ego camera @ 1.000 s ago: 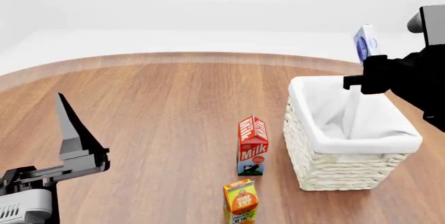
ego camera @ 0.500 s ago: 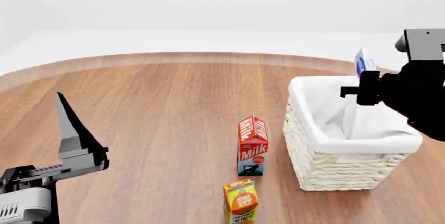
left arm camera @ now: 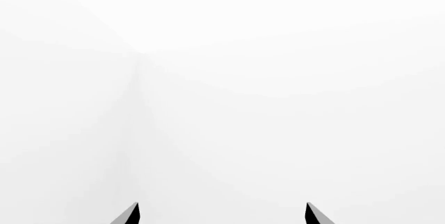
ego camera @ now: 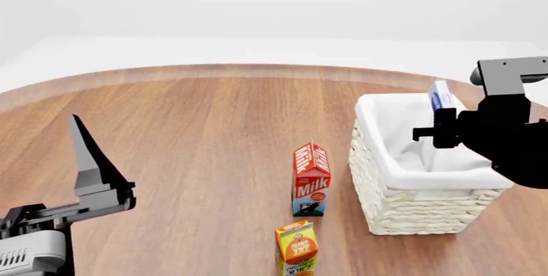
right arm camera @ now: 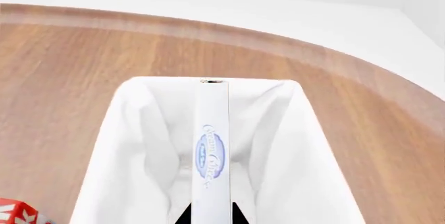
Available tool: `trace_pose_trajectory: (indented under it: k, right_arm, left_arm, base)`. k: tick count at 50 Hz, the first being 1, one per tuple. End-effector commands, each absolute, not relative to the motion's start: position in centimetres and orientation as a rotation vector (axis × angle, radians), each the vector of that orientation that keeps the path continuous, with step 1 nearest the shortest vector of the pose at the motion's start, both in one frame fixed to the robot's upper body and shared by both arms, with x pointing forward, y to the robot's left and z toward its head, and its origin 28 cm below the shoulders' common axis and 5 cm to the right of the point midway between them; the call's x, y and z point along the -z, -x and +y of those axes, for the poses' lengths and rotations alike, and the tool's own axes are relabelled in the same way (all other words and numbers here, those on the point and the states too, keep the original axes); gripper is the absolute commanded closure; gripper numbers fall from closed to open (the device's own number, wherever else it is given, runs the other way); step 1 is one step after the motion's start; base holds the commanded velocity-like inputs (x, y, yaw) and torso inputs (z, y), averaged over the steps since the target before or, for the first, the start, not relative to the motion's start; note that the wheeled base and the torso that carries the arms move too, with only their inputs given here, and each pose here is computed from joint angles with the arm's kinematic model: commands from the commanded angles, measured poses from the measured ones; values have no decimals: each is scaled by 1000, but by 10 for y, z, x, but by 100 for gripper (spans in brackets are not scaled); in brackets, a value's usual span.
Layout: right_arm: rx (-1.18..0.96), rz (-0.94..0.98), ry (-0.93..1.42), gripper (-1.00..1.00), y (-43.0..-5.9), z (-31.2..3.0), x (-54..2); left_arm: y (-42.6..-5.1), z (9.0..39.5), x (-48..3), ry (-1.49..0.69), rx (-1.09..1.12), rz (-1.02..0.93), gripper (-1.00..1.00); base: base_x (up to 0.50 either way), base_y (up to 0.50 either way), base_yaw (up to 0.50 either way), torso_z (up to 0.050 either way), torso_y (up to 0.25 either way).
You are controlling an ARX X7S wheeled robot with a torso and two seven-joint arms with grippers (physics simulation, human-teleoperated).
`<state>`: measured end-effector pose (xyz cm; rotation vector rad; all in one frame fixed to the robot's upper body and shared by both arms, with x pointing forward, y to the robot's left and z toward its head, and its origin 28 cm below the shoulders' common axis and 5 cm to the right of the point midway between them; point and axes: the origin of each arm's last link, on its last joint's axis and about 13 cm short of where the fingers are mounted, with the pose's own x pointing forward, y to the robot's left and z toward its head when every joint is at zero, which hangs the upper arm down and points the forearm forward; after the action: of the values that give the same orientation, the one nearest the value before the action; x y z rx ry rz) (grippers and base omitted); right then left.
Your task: Pick up the cream cheese box and the butter, and put them in the basket.
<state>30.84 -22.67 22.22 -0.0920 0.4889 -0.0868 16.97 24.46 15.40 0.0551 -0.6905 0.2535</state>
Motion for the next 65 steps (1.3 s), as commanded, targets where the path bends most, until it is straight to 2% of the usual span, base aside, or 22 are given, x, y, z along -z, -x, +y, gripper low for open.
trace_pose_trajectory:
  k: [1,15,16,39,46,47,48,50,65]
  right_arm:
    - [58,465,113,100,-311,-224,-222]
    - [57,469,142,100,-310,-225,-221]
    - [59,469,144,-100,-310,-225,-221]
    - [22,429,182,-100,-301,-219,-231]
    - [-94,337,234,-100,-263,-194,-244]
    - [-30,296,221,-100,-231,-199,-244]
    - [-167,273,225,-100,-208,-175,-247]
    - [-347,151,350,-100,-170,-149,-247]
    - [-561,134,421,-100,-127,-124,-232]
  left_arm:
    - [-170,247,-154,-69,-262,-708,-100]
    - [-170,247,-153,-69,-261,-705,-100]
    - [-170,247,-153,-69,-261,-705,-100]
    - [-171,247,-154,-67,-262,-708,-100]
    - [-170,247,-155,-65,-264,-712,-100]
    - [-168,248,-156,-64,-268,-717,-100]
    - [-168,248,-155,-64,-269,-717,-100]
    - [-168,248,-155,-64,-270,-717,-100]
    - [-167,249,-155,-64,-272,-717,-100]
  base:
    - [0,0,0,0,0]
    - [0,0,0,1,1]
    - [0,0,0,0,0]
    - [0,0,0,0,0]
    - [0,0,0,0,0]
    - [0,0,0,0,0]
    - [0,0,0,0,0]
    - [0,0,0,0,0]
    - [0,0,0,0,0]
